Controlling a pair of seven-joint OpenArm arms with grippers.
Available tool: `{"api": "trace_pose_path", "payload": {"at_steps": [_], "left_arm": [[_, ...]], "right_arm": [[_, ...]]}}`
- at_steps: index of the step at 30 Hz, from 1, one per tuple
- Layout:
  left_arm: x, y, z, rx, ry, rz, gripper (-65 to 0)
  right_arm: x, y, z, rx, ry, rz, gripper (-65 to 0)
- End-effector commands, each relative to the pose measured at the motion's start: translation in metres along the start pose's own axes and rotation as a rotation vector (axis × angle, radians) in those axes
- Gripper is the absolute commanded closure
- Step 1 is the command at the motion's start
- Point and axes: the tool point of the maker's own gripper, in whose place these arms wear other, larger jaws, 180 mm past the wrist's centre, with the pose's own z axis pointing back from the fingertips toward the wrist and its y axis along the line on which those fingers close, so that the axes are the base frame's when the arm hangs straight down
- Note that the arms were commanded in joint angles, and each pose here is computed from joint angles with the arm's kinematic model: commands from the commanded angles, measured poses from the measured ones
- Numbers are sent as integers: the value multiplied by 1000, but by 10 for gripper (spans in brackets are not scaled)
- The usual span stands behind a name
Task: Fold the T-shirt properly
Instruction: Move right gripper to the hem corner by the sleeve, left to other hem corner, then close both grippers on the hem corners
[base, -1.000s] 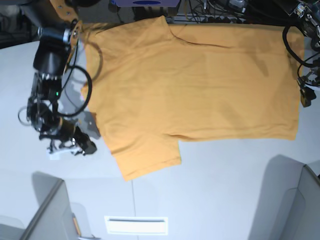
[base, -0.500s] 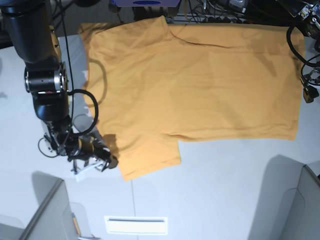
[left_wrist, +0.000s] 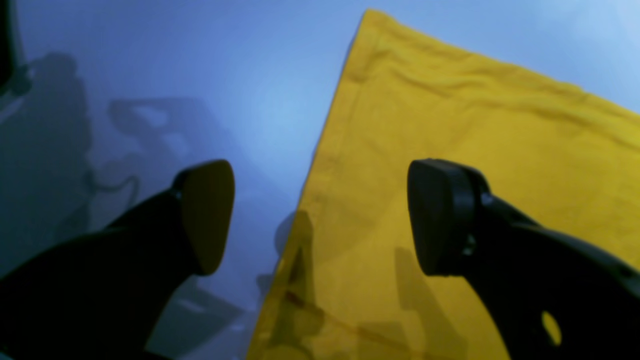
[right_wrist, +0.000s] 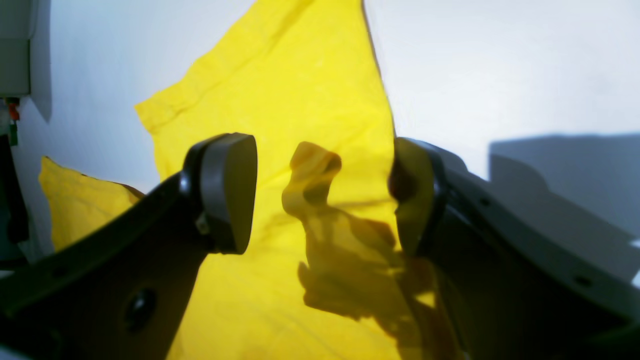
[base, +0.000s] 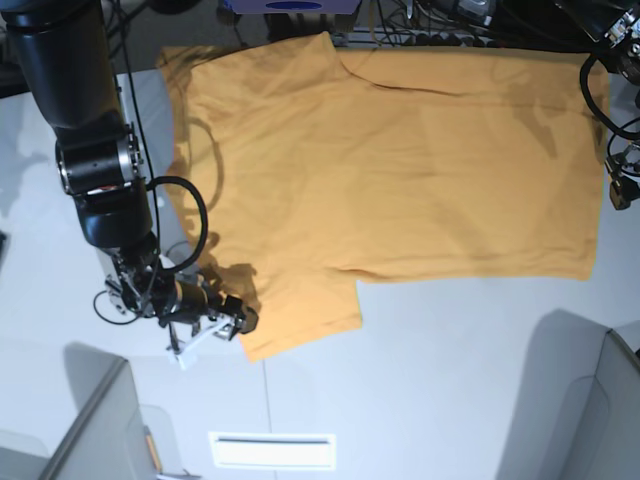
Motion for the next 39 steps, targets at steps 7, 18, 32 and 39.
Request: {"api": "trace_pose_path", "payload": {"at_steps": [7, 18, 32, 39], "left_arm": [[16, 3, 5, 9, -47, -24, -515], [30, -5, -32, 17, 19, -72, -515], [91, -37, -129, 1, 97, -73, -515], [82, -28, -163, -39, 126, 21, -515]], "right_arm": [[5, 3, 2, -9, 17, 26, -341], [14, 6, 3, -10, -2, 29, -14], [19, 9, 4, -9, -3, 33, 0], [20, 6, 6, -14, -4, 33, 0]]}}
